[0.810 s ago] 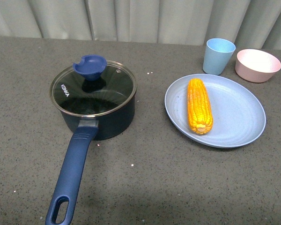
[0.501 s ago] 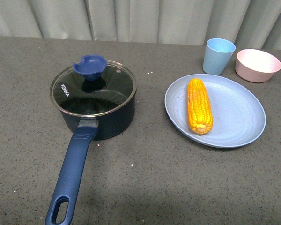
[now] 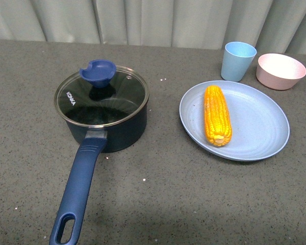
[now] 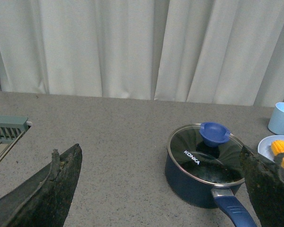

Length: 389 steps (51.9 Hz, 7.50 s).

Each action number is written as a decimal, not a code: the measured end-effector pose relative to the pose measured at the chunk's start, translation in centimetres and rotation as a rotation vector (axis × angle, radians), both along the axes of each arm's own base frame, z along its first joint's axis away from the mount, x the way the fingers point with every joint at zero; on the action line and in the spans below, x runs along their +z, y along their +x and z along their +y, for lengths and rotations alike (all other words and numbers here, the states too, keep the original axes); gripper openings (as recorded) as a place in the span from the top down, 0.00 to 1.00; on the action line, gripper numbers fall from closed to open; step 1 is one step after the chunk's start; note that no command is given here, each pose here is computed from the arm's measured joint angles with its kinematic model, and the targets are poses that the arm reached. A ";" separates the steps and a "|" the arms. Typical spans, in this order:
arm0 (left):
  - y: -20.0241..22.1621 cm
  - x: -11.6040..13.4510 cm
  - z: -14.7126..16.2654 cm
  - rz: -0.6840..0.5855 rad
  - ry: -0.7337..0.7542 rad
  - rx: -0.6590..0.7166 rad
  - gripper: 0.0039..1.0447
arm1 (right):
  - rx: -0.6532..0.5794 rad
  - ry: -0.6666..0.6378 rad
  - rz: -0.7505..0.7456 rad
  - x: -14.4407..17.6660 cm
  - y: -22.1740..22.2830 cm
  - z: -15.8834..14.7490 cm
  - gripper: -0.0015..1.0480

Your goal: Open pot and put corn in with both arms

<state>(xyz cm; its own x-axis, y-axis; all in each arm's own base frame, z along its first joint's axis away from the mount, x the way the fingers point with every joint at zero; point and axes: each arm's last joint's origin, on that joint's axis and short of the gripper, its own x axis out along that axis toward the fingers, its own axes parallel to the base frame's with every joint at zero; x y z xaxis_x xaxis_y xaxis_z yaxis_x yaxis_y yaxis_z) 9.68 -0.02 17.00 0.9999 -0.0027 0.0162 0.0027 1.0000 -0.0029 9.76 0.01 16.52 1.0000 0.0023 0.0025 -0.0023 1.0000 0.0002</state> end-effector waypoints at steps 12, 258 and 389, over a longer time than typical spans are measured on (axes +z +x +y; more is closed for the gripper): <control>0.0 0.0 0.0 0.000 0.000 0.000 0.06 | 0.000 0.000 0.000 0.0 0.0 0.0 0.09; 27.0 -13.2 5.1 0.548 0.094 0.230 0.44 | 0.000 0.000 0.000 0.0 0.0 0.0 0.09; 3.1 0.2 0.0 -0.002 0.000 0.004 0.96 | 0.000 0.000 0.000 0.0 0.0 0.0 0.09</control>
<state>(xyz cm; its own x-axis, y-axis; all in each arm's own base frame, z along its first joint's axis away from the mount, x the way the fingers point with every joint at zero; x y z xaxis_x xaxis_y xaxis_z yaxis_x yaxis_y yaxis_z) 12.75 0.02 17.22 0.9998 0.0015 0.0181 -0.0015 1.0000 -0.0032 9.76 0.01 16.52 1.0000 0.0023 0.0025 -0.0023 1.0000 0.0002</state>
